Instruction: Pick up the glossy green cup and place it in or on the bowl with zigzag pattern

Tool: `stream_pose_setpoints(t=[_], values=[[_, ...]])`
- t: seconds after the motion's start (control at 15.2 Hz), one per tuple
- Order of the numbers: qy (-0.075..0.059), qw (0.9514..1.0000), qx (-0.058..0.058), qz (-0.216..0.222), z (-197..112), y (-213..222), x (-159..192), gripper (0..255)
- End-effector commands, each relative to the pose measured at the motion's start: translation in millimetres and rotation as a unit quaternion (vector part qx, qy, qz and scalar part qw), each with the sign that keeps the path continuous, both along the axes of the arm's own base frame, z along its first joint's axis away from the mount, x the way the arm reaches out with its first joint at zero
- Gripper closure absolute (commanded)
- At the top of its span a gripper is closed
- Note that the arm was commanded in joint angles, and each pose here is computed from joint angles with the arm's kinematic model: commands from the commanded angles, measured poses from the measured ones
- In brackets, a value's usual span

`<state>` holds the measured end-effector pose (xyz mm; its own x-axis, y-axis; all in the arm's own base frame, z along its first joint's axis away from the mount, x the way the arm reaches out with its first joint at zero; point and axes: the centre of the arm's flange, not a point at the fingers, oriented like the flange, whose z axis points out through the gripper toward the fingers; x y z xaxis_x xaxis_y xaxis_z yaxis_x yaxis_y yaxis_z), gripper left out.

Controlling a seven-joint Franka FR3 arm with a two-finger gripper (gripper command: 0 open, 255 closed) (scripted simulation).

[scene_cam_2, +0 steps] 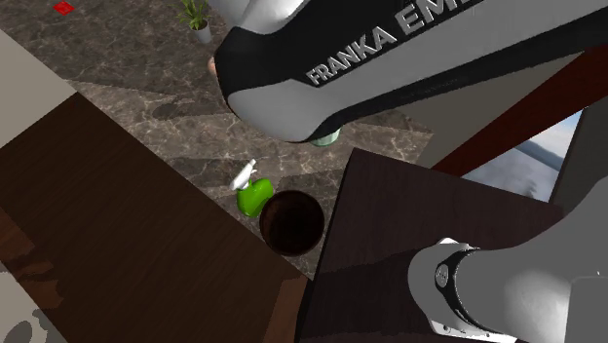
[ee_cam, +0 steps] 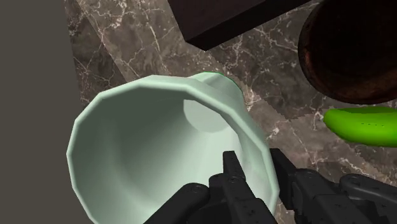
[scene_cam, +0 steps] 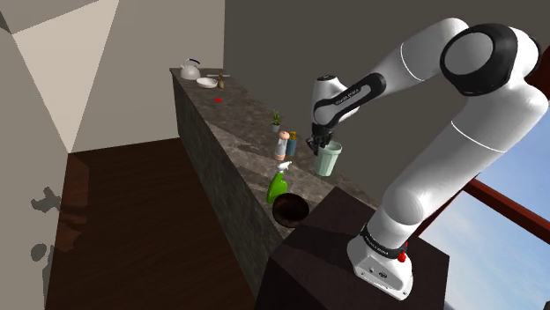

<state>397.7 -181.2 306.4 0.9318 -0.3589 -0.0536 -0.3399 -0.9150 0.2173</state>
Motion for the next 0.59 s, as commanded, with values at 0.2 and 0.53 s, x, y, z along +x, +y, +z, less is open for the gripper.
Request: stream_pose_setpoints(t=[0.2, 0.53], values=[[0.000, 1.0000, -0.001, -0.001, 8.7, 65.4, -4.0, 255], [0.000, 1.0000, -0.001, -0.001, 19.1, 130.5, -6.9, 255]])
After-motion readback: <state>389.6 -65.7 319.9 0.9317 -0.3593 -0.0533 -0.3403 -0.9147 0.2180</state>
